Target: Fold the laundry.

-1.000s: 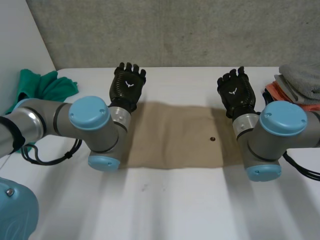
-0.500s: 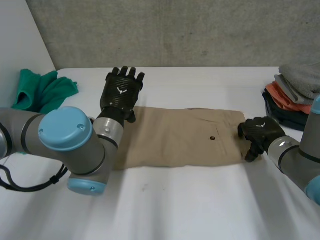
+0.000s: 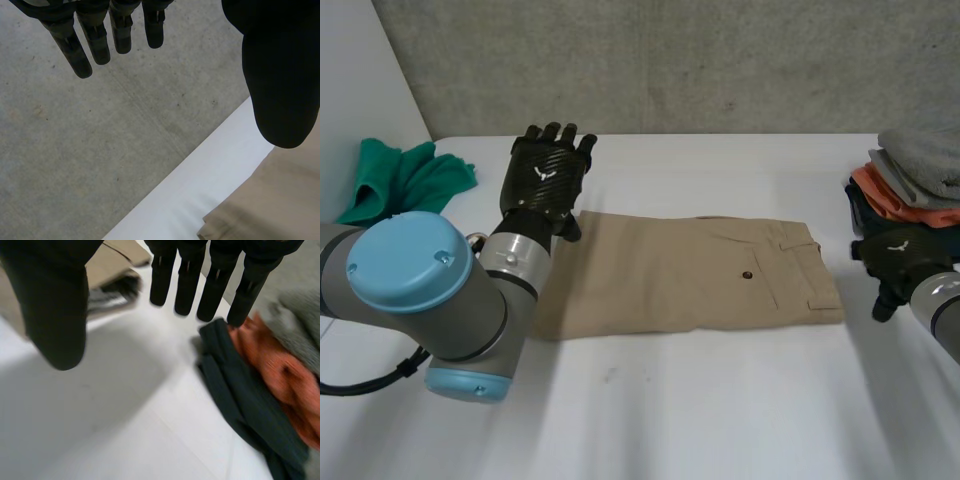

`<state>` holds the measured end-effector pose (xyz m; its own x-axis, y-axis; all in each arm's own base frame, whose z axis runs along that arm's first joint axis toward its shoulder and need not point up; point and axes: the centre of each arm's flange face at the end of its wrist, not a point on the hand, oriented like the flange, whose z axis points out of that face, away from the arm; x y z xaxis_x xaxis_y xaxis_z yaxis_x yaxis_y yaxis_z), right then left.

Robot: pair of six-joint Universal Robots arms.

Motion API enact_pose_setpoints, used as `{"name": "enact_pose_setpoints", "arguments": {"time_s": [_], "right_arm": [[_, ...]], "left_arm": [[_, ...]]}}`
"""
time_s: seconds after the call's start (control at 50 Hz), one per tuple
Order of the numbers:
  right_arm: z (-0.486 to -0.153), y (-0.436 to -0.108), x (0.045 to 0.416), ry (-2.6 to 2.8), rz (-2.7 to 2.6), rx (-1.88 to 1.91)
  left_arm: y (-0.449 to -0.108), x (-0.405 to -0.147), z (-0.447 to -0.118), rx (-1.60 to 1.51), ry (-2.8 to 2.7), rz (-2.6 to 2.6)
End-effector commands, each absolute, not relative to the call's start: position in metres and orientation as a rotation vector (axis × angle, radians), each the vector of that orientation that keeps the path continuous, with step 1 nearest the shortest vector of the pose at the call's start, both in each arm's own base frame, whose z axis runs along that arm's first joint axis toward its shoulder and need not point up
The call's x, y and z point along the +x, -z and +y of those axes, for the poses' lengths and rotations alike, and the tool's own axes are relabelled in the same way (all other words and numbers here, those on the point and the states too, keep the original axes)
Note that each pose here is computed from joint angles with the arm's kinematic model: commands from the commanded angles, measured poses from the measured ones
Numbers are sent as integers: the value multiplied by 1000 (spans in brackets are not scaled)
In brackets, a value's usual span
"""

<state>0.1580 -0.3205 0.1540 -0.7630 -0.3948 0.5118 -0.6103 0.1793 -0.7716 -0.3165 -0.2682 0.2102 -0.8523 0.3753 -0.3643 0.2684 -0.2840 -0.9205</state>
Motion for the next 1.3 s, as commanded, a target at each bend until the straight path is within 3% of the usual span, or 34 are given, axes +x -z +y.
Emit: {"name": "enact_pose_setpoints", "arguments": {"time_s": [0.02,0.52,0.66,0.78,0.88,1.04,1.14,1.2,1.24,1.3], "right_arm": [[-309,-147,176,-1737,-2317,1140],[-324,-115,182,-1732,-2371,1130],[-323,-141,167,-1757,-2316,1054],[-346,-154,112,-1690,-2238,904],[-352,-161,106,-1647,-2134,982],[-323,-200,208,-1953,-1950,1269],[-277,-213,283,-2209,-1776,1516],[-242,-202,321,-2295,-1697,1735],[-220,-177,344,-2282,-1706,1913],[-207,-161,359,-2265,-1697,2023]], "left_arm": [[-210,-314,-260,-781,-2272,-1841],[-216,-312,-250,-723,-2205,-1846],[-226,-309,-246,-708,-2225,-1822],[-234,-305,-242,-696,-2242,-1808],[-234,-302,-239,-697,-2241,-1809],[-239,-299,-237,-652,-2226,-1807],[-241,-295,-238,-613,-2202,-1823],[-241,-293,-239,-610,-2202,-1830],[-241,-292,-239,-612,-2198,-1838],[-241,-292,-239,-609,-2200,-1840]]}}
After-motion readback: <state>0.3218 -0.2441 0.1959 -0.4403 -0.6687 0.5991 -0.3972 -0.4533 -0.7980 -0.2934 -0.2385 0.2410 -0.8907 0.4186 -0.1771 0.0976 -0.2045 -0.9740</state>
